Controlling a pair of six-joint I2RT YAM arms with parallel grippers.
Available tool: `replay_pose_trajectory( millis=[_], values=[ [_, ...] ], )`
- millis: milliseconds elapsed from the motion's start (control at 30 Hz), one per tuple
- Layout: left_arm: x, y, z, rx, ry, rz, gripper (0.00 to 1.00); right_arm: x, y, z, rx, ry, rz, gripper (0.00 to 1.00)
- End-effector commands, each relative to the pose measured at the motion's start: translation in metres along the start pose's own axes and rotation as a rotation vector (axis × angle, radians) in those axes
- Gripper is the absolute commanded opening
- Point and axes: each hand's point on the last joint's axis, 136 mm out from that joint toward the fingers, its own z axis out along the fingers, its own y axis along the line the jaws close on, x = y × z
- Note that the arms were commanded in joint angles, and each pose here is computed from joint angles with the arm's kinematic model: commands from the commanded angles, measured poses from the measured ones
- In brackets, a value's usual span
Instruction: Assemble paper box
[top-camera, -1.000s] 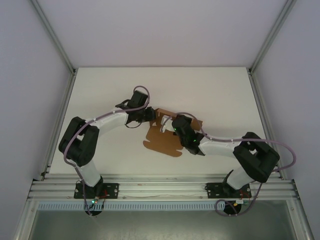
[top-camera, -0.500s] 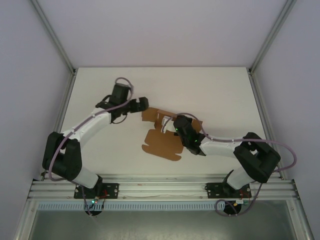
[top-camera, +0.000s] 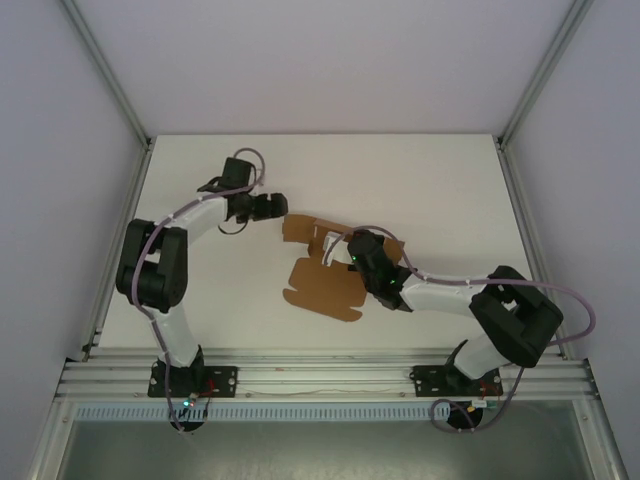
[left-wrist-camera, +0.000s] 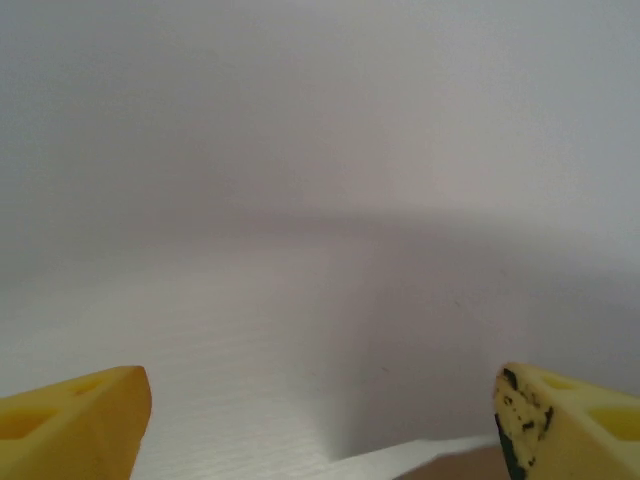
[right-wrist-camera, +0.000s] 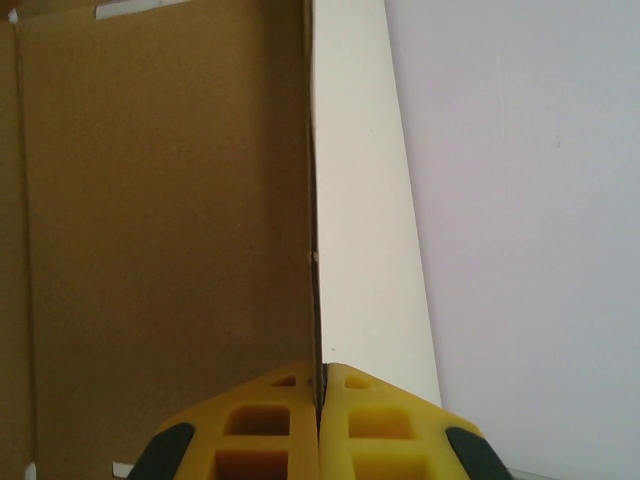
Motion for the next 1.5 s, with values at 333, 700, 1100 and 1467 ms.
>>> replay_pose_trajectory(
  millis=[333,700,1100,1467],
  values=[
    [0.064,-0.082,-0.024,0.28,0.03,0.176,0.46,-0.007,-0.015,-0.003,0.031,-0.003,-0.005,0.0],
    [0.082,-0.098,-0.016,0.301,-0.125,0.379,0.42,-0.013,0.0,-0.004,-0.02,-0.005,-0.084,0.0],
    [0.104,-0.107,-0.02,0.367,-0.223,0.488,0.44,0.002,0.046,-0.016,-0.15,0.014,-0.213,0.0],
    [0.113,-0.086,-0.009,0.266,-0.19,0.445,0.45,0.031,0.064,-0.039,-0.219,0.049,-0.395,0.0]
  ],
)
